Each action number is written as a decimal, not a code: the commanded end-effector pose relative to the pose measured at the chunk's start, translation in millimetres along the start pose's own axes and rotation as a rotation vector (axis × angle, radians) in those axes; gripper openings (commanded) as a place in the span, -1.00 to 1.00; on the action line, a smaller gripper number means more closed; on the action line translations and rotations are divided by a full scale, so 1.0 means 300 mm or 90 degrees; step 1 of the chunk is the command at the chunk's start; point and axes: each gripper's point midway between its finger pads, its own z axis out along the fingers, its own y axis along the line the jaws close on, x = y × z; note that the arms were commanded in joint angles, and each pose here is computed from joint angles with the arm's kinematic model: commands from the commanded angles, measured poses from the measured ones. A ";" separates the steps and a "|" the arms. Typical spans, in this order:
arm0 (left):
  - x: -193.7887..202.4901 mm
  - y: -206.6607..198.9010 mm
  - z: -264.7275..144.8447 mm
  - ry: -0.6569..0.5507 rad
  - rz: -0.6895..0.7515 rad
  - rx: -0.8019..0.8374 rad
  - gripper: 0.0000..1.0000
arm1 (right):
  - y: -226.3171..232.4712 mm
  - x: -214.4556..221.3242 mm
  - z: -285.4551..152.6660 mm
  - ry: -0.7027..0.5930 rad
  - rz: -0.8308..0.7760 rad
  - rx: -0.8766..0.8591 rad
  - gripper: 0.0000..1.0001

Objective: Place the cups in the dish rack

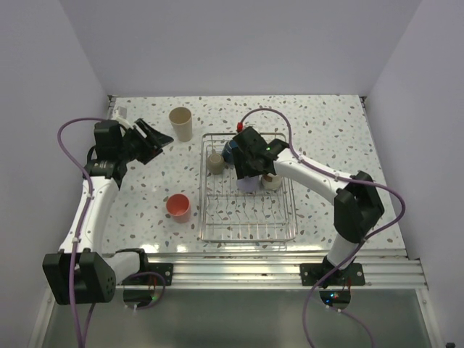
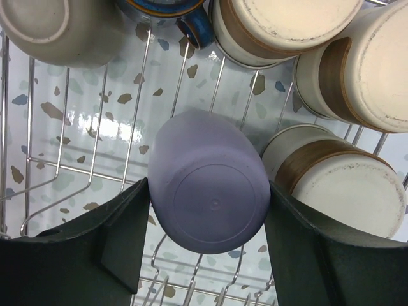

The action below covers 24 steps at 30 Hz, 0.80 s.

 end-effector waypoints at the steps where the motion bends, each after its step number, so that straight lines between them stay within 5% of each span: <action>1: -0.039 -0.034 -0.007 -0.021 0.028 0.018 0.30 | -0.033 -0.017 0.016 -0.010 -0.004 0.040 -1.00; 13: -0.040 -0.029 -0.005 -0.019 0.036 0.014 0.29 | -0.048 -0.006 0.027 0.000 -0.013 0.072 -1.00; 16: -0.039 -0.031 -0.004 -0.019 0.035 0.014 0.30 | -0.035 0.003 0.026 0.004 -0.019 0.067 -0.70; 20: -0.038 -0.030 -0.006 -0.018 0.037 0.013 0.30 | -0.024 0.004 0.020 0.003 -0.026 0.066 0.17; 24: -0.038 -0.028 -0.007 -0.019 0.036 0.013 0.30 | -0.013 0.005 0.012 0.002 -0.033 0.064 0.45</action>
